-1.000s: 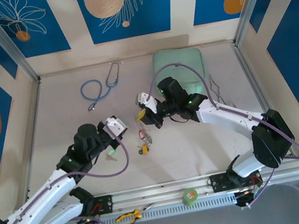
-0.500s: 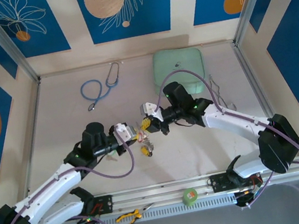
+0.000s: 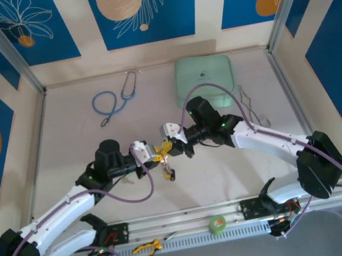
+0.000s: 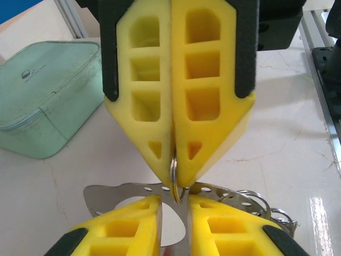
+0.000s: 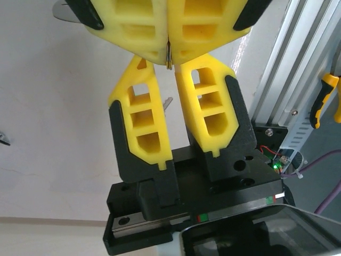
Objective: Put the keys on the keyring
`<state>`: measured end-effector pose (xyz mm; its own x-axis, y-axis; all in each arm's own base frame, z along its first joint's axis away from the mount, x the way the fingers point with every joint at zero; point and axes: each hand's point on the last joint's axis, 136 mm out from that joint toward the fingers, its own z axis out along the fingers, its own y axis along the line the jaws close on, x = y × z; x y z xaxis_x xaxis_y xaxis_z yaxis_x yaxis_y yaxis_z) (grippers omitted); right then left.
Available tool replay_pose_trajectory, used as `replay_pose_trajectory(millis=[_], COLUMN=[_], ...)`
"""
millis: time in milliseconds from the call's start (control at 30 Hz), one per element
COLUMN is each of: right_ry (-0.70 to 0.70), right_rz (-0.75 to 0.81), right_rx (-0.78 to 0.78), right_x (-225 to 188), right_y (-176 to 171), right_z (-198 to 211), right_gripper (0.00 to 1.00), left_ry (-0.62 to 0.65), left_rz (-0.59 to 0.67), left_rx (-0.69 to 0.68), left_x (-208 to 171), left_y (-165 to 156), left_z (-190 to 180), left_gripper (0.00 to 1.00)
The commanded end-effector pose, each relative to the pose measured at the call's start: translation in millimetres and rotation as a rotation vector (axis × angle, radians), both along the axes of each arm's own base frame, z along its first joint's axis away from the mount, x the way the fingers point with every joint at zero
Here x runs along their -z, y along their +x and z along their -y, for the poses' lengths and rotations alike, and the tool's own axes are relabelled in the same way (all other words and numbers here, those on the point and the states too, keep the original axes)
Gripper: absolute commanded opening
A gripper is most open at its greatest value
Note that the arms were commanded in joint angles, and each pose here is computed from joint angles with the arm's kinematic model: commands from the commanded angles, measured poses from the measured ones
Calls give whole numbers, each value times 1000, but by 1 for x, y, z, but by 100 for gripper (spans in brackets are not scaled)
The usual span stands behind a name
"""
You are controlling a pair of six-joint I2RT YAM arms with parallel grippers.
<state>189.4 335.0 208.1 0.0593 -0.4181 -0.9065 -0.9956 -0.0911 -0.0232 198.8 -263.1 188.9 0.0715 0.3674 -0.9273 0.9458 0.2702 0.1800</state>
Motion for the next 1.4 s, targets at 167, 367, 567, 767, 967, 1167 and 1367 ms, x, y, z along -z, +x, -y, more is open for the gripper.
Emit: replay_pose_trajectory(millis=[167,367,567,767,967,1167,1367], right_ry=[-3,-20,10,74,-74,-46,-30], right_rz=[43,43,43,76,119,126,139], right_rx=[-21,-32,-22,82,107,59,30], right_x=[-4,0,-7,-20,11,6,3], right_y=[-6,-9,-9,4,3,-5,-7], right_z=[-2,-4,-3,25,31,17,3], right_gripper=[0,0,11,31,29,27,24], left_ry=[-48,-57,-54,-33,-36,-32,-25], left_rz=[-5,4,20,74,159,175,174], left_rx=[33,48,55,43,40,56,64], left_x=[-10,-14,-15,-12,-16,-16,-15], left_y=[-4,-7,-9,-7,-7,-11,-12], left_z=[3,3,3,-1,-4,-5,-4], left_gripper=[23,13,0,0,0,0,0])
